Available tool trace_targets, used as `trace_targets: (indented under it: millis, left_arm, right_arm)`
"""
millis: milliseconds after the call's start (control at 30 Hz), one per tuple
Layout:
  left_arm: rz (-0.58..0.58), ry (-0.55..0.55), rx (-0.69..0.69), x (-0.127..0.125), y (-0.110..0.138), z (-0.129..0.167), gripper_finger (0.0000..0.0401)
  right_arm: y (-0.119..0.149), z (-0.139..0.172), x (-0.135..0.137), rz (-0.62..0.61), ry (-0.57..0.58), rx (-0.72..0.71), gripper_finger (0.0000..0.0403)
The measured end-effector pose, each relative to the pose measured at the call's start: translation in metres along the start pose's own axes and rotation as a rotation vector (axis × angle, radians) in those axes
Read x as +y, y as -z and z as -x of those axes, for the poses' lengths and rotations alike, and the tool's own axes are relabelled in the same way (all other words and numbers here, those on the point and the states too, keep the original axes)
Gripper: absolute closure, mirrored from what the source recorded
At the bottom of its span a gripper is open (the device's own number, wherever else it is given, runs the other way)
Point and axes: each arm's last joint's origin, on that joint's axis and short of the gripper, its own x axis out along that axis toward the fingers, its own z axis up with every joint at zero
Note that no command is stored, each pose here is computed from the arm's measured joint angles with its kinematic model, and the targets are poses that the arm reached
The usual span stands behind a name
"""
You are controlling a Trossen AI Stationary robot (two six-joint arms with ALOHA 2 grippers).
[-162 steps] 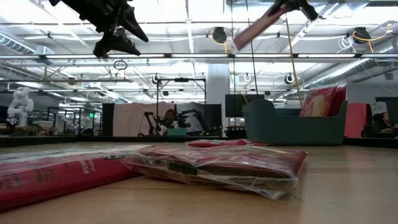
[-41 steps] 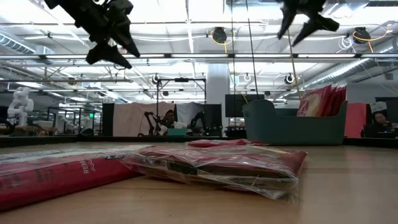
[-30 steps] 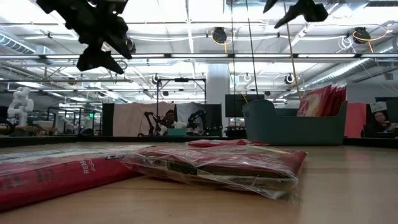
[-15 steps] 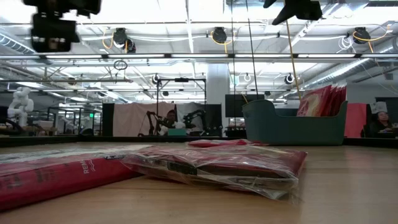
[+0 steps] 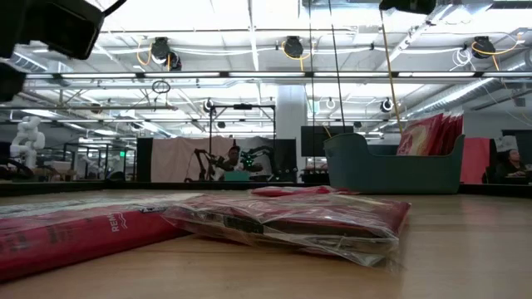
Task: Sort popcorn bags into baskets
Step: Put the popcorn bag into the blue bin
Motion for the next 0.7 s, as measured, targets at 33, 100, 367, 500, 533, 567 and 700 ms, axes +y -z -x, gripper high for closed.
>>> trace_targets:
  millis: [33, 100, 367, 500, 533, 567, 700]
  left_arm:
    - [0.013, 0.004, 0.006, -0.002, 0.003, -0.004, 0.0078]
    - [0.039, 0.006, 0.021, -0.004, 0.008, -0.010, 0.0091]
    - [0.107, 0.047, -0.011, -0.012, 0.022, -0.040, 0.0131]
    - [0.148, 0.094, -0.014, -0.017, 0.022, -0.058, 0.0145]
    - [0.160, 0.097, -0.012, -0.017, 0.023, -0.063, 0.0149]
    - [0.175, 0.107, -0.010, -0.017, 0.023, -0.068, 0.0152]
    - [0.256, 0.070, 0.019, -0.012, 0.024, -0.085, 0.0163]
  right_arm:
    - [0.001, 0.000, 0.002, 0.027, -0.005, 0.004, 0.0202]
    - [0.004, 0.000, 0.004, 0.085, -0.013, 0.010, 0.0203]
    - [0.009, 0.001, 0.008, 0.160, -0.091, 0.080, 0.0203]
    - [0.009, 0.001, 0.008, 0.202, -0.093, 0.080, 0.0203]
    - [0.009, 0.001, 0.008, 0.221, -0.094, 0.079, 0.0203]
    - [0.008, 0.001, 0.008, 0.242, -0.095, 0.078, 0.0203]
    - [0.009, 0.001, 0.008, 0.318, -0.099, 0.076, 0.0203]
